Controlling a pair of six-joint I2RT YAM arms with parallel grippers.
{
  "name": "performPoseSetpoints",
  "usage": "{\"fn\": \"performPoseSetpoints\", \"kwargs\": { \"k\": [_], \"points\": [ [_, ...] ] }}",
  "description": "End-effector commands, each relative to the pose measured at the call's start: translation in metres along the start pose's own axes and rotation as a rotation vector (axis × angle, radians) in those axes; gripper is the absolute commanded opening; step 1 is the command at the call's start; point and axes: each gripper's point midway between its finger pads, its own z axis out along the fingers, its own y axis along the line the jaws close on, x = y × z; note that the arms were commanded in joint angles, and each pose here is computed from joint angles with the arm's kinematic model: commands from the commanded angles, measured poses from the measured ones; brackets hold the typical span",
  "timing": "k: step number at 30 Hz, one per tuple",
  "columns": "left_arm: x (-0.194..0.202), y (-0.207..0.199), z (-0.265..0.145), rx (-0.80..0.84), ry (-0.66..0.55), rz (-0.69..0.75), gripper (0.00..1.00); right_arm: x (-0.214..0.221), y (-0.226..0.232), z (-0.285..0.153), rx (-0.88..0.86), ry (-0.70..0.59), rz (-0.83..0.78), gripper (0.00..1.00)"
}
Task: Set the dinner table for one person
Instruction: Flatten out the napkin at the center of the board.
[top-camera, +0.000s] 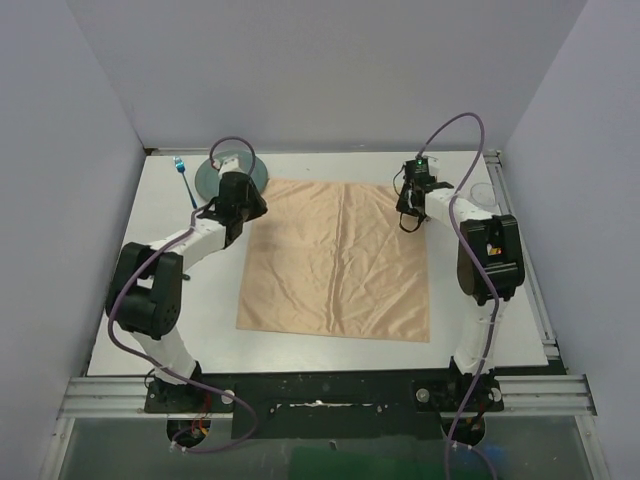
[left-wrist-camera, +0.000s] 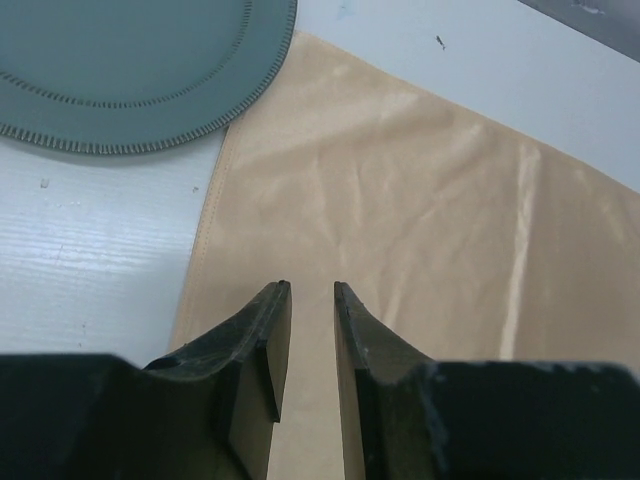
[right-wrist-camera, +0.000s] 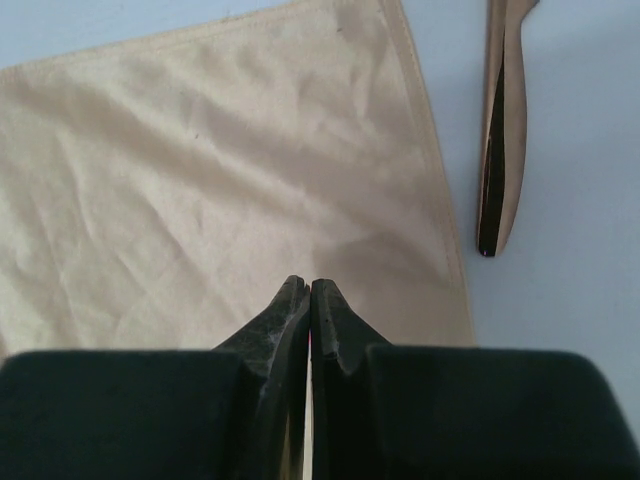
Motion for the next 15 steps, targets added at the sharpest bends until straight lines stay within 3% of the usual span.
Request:
{"fn": "performPoseSetpoints", "kwargs": {
  "k": [1,15],
  "points": [
    [-0.036,-0.013,0.021,0.026,-0.128,0.031,0.22,-0.04,0.001,0.018,-0.049,-0.064,0.055,0.0],
    [0.009,-0.008,0.112,0.019,-0.007,0.088,0.18,-0.054,-0.016,0.073,-0.061,-0.007,0.098,0.0]
  ]
}}
